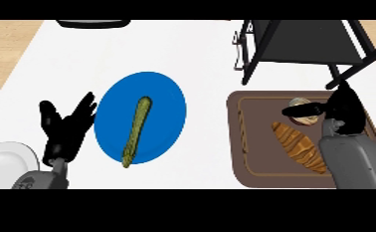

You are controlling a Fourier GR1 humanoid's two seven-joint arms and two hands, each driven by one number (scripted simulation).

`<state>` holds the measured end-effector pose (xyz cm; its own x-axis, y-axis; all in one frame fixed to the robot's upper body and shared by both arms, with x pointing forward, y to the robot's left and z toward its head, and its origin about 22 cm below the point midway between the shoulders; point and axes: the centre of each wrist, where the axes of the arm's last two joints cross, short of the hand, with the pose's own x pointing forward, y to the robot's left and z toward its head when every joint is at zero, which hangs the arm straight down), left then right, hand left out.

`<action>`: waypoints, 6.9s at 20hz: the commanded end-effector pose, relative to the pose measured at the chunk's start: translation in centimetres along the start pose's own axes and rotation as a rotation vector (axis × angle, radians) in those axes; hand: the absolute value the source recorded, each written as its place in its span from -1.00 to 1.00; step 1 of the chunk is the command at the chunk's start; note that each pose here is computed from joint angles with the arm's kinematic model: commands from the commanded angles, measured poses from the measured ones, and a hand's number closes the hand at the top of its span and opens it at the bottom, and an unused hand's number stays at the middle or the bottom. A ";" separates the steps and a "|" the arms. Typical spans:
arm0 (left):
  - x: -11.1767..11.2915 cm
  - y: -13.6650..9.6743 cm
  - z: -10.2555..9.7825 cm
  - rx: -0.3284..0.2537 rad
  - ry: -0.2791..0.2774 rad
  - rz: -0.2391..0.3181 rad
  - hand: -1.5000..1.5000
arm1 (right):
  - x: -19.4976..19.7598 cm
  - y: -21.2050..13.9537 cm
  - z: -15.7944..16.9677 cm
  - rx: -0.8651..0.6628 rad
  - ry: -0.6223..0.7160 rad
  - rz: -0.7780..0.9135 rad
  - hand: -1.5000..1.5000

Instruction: Pick the cupcake from the tray and place it in the tiered shelf

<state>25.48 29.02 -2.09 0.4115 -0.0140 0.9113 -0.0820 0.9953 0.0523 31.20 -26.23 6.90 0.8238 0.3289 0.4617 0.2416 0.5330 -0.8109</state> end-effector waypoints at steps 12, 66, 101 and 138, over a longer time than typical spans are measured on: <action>0.0 0.7 0.6 0.012 0.022 0.000 0.00 | -1.5 3.4 -2.8 -0.055 0.155 0.013 -1.00; -1.1 0.3 -0.3 -0.004 0.046 0.005 0.00 | 11.4 -21.7 14.6 0.013 -1.008 -0.148 1.00; -1.1 0.4 0.5 -0.028 0.033 -0.010 0.00 | 21.9 -19.9 0.3 -0.016 -1.028 -0.027 1.00; -0.7 0.2 -0.3 -0.019 0.037 0.001 0.00 | 19.0 -28.9 -3.6 -0.111 -0.743 -0.802 -1.00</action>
<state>25.29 29.66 -1.82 0.4189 -0.0171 0.9079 -0.0666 0.9966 0.0494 42.89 -36.56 36.00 -0.1272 0.3254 0.9370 0.5363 0.8172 -0.2110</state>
